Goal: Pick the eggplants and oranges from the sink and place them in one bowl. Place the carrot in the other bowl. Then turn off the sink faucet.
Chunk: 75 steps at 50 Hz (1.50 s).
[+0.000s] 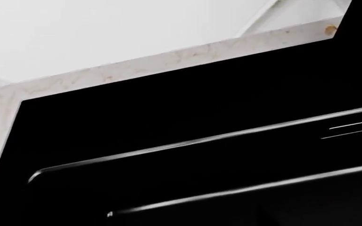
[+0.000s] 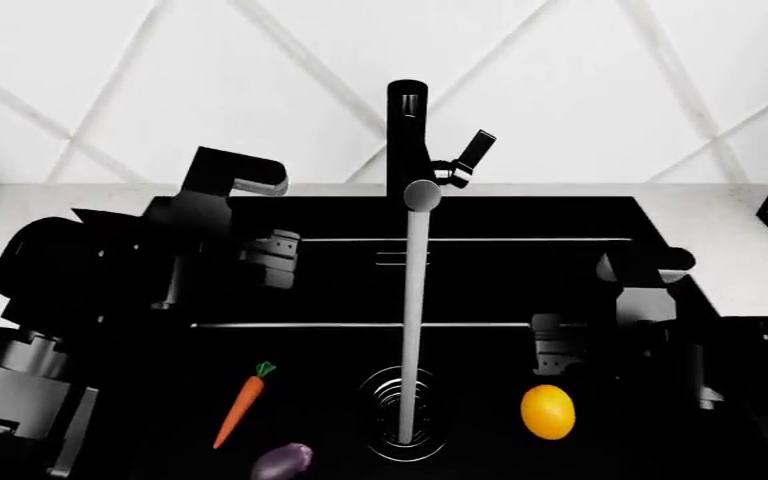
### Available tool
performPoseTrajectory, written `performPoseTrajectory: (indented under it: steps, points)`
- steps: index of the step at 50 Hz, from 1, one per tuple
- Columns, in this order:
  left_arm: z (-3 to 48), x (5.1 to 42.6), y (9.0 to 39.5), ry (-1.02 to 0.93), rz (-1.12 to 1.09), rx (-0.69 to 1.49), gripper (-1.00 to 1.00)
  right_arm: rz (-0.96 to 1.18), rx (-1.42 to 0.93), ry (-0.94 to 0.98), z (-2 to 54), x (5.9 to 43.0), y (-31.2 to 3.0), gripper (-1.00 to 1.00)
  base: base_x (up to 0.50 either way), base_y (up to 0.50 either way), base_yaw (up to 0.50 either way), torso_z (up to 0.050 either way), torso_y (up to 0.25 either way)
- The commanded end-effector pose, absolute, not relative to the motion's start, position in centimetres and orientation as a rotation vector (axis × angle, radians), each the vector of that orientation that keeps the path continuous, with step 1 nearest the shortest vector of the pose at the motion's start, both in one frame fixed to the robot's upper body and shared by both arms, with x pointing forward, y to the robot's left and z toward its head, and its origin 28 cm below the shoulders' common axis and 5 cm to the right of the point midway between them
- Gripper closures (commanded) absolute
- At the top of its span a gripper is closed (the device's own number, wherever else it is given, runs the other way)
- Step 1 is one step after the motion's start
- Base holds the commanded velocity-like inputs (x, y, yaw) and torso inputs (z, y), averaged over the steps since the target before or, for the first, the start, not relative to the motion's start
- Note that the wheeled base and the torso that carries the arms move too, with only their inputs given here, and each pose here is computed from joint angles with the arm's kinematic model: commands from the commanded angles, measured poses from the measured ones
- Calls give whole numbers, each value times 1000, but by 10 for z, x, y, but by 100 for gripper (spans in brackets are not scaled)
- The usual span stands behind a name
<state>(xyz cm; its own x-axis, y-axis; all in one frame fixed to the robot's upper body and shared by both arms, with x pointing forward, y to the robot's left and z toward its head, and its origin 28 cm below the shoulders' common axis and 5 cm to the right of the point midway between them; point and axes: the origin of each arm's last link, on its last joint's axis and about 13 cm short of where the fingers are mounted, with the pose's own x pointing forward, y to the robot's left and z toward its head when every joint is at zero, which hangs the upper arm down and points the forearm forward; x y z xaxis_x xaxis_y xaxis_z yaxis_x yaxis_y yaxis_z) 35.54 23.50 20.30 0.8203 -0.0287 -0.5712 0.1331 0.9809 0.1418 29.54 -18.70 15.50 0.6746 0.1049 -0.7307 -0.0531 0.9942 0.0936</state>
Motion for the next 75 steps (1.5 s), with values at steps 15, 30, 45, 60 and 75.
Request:
performPoseTrajectory:
  steps: [15,30,45,60,75]
  points:
    - [201,344,231,629,-98,184,-100,68,89,910,118,313,-193,-100,0,0,0,0,0]
    - [202,347,235,629,-94,185,-100,80,103,1006,89,322,-196,-100,0,0,0,0,0]
    - [194,349,236,649,-90,181,-100,79,100,1054,73,329,-196,-100,0,0,0,0,0]
    - [194,348,240,652,-88,183,-100,114,174,1107,52,324,-192,-100,0,0,0,0,0]
    - [194,352,233,653,-88,185,-100,126,224,1113,52,322,-193,-100,0,0,0,0,0]
